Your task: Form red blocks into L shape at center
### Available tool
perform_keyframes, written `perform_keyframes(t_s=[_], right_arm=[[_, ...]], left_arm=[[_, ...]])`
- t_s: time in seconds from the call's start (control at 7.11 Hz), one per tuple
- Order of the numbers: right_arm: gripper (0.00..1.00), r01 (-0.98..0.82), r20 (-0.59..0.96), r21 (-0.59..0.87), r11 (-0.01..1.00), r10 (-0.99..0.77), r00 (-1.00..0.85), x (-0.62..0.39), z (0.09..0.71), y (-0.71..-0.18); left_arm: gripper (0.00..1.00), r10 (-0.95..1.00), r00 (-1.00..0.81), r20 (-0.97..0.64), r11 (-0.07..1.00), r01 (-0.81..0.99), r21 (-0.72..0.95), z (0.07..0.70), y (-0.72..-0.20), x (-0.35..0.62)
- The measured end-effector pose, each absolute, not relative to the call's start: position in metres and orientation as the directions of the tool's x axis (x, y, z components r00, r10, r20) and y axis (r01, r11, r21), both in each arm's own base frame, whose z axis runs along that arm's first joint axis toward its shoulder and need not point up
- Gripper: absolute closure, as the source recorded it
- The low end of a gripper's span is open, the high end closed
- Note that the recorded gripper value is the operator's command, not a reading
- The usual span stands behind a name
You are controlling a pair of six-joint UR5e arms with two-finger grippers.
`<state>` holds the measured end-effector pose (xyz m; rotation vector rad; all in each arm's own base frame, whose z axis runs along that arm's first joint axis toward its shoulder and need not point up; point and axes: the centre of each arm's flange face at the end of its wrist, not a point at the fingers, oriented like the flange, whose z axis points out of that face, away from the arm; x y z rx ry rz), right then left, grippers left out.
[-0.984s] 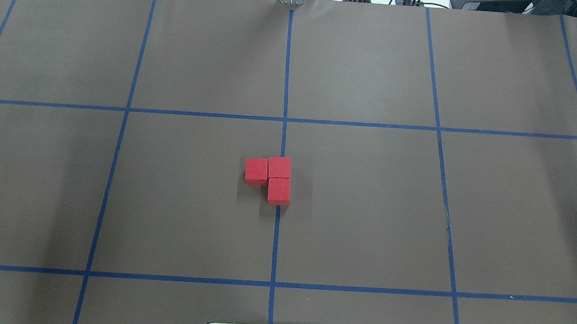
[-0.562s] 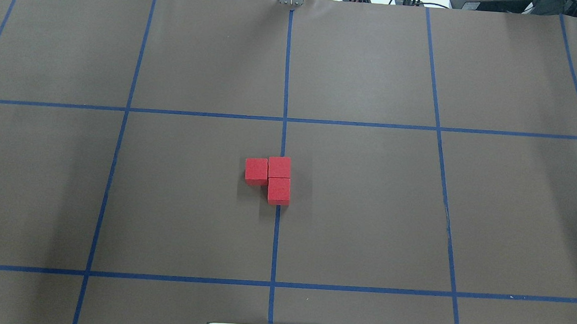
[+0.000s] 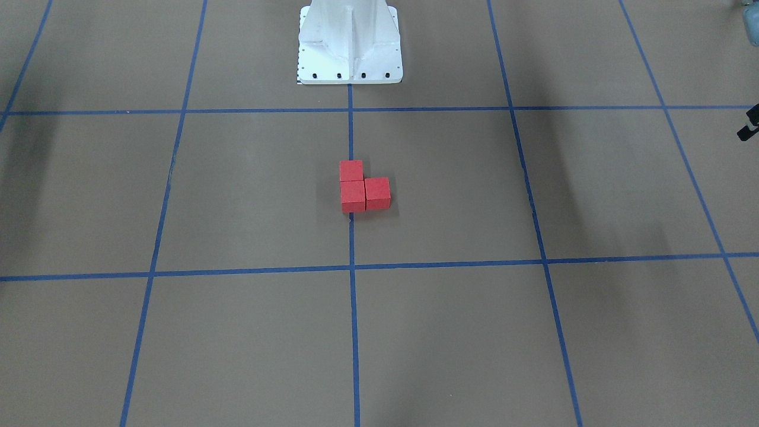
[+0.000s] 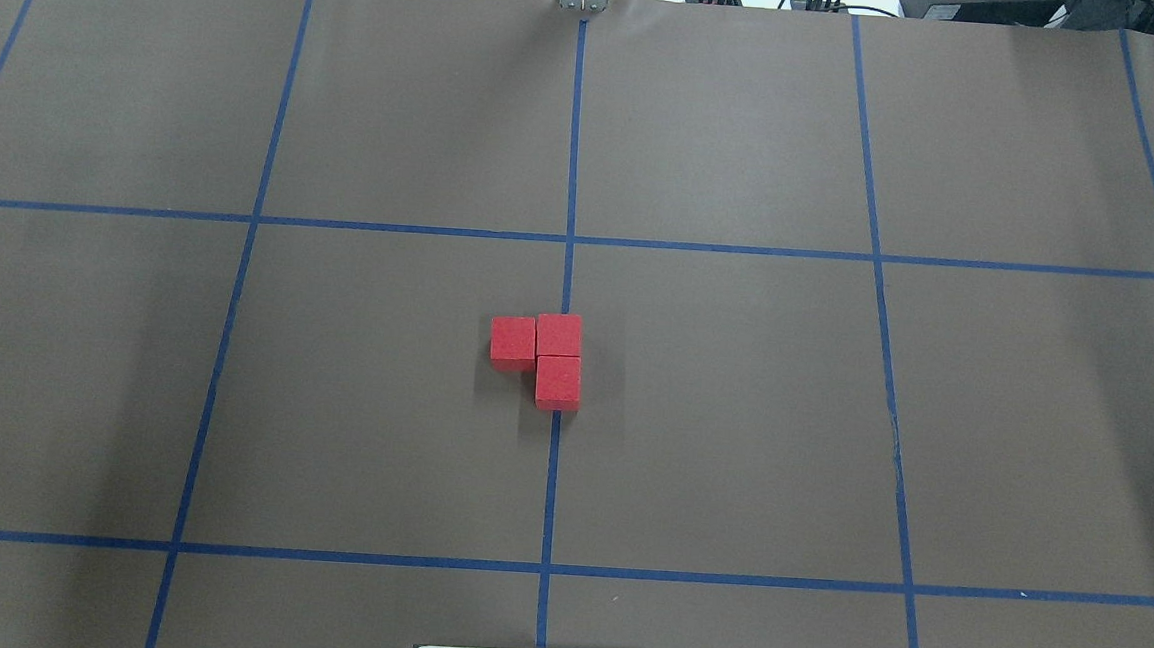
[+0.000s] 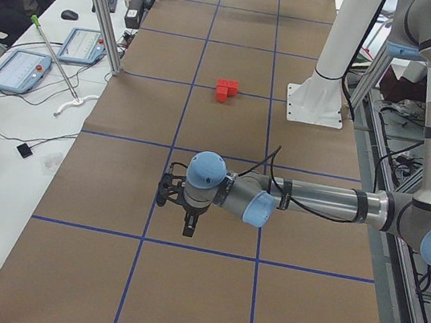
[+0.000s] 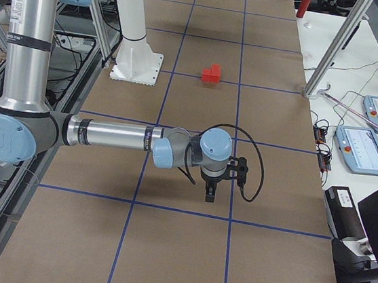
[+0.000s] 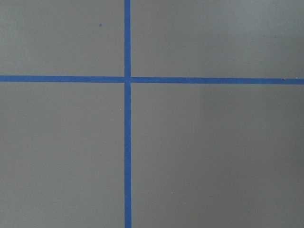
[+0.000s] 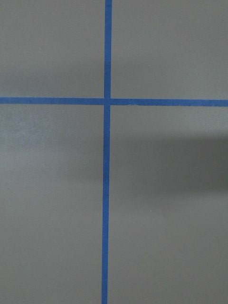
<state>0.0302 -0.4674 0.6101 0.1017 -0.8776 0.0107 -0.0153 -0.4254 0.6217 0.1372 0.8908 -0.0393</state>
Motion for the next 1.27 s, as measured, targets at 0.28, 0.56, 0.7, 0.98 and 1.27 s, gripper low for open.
perform_keyframes(t_s=[0.28, 0.56, 0.7, 0.98, 1.27], right_arm=[[0.01, -0.051, 0.766, 0.098, 0.994, -0.043, 0.641, 0.031, 0.604, -0.458], [0.01, -0.056, 0.729, 0.099, 0.993, -0.034, 0.683, 0.036, 0.61, -0.451], [0.01, -0.06, 0.701, 0.105, 0.993, -0.032, 0.712, 0.038, 0.613, -0.451], [0.01, -0.063, 0.669, 0.111, 0.992, -0.028, 0.743, 0.041, 0.615, -0.453], [0.01, -0.063, 0.664, 0.108, 0.992, -0.025, 0.747, 0.041, 0.617, -0.452]], left_arm=[[0.0, 0.024, 0.631, -0.776, 0.991, 0.088, 0.102, 0.623, -0.426, -0.014], [0.0, 0.01, 0.653, -0.758, 0.992, 0.09, 0.091, 0.635, -0.426, -0.016], [0.0, 0.003, 0.689, -0.725, 0.99, 0.098, 0.097, 0.642, -0.427, -0.019], [0.0, -0.012, 0.749, -0.663, 0.987, 0.115, 0.112, 0.648, -0.431, -0.025], [0.0, -0.042, 0.767, -0.64, 0.988, 0.126, 0.086, 0.646, -0.443, -0.026]])
